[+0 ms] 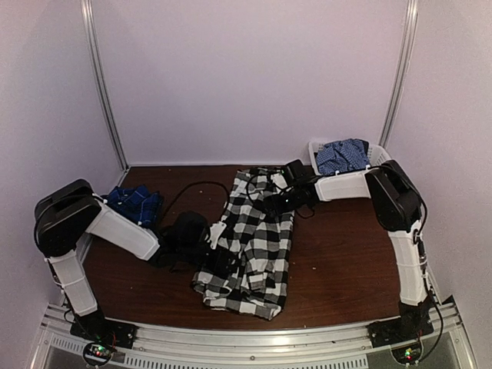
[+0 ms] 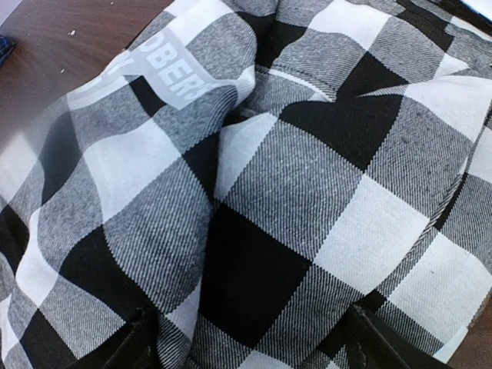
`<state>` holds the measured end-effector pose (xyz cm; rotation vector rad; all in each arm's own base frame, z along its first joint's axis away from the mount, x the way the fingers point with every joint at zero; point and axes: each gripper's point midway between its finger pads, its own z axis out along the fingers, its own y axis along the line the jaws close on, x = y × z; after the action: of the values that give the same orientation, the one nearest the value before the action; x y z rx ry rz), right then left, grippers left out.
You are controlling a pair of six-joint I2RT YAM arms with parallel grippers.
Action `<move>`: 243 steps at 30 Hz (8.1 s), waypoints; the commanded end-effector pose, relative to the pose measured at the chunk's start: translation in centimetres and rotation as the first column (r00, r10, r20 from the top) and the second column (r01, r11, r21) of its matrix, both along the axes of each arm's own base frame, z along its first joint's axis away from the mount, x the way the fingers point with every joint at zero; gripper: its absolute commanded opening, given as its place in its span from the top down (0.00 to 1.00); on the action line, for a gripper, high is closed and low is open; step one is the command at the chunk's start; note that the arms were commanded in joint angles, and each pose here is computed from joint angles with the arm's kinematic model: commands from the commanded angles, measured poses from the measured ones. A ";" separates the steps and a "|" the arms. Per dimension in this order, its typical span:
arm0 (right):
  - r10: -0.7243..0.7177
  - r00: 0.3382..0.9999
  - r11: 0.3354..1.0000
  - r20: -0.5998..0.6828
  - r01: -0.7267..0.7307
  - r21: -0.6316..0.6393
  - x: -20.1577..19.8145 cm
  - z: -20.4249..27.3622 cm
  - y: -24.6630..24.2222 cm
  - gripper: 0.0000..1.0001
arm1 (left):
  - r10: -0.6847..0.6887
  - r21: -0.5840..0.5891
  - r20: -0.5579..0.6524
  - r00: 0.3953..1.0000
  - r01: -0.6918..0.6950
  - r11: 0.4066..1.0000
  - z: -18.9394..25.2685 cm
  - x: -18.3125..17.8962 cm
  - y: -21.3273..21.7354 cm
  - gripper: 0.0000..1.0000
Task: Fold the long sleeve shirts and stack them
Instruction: Rotate the rectangle-folded shirt at the center of the board, then move the rectangle-folded shirt to the center of the board, then pick up the rectangle-folded shirt from the center of the board, then fold the rectangle-folded shirt at the center of the board, then smooth out the 2/3-rectangle-folded shirt at the center of the board.
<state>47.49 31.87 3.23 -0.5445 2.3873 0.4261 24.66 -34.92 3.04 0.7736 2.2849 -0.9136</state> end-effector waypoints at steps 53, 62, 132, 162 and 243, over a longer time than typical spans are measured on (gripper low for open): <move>0.311 0.950 0.938 -0.016 -0.310 -0.157 -31.2 3.6 -2.4 0.09 | 0.078 0.029 0.336 0.939 -0.093 0.995 9.9 -2.1 5.9 0.04; 0.292 0.953 0.929 -0.081 -0.303 -0.215 -32.2 0.3 -3.6 0.17 | -0.001 0.039 0.283 0.959 -0.011 0.999 6.7 -3.8 5.2 0.08; 0.424 0.871 0.906 -0.249 -0.409 0.112 -41.5 5.6 -2.4 1.00 | -0.465 0.221 0.065 0.883 0.442 0.870 5.5 -17.7 -1.0 1.00; 0.165 0.953 0.983 -0.252 -0.138 0.120 -14.4 6.0 -5.8 0.96 | -0.067 0.068 -0.145 0.987 0.078 0.995 4.8 8.0 0.1 1.00; 0.137 0.989 0.931 -0.063 -0.107 0.350 -15.1 7.2 -4.6 0.33 | 0.016 -0.198 0.126 0.992 0.010 0.980 10.2 8.0 -2.9 0.29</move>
<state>35.22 26.76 10.61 -0.4719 2.2954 0.9180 35.93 -37.53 11.98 0.6289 2.1111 -0.9524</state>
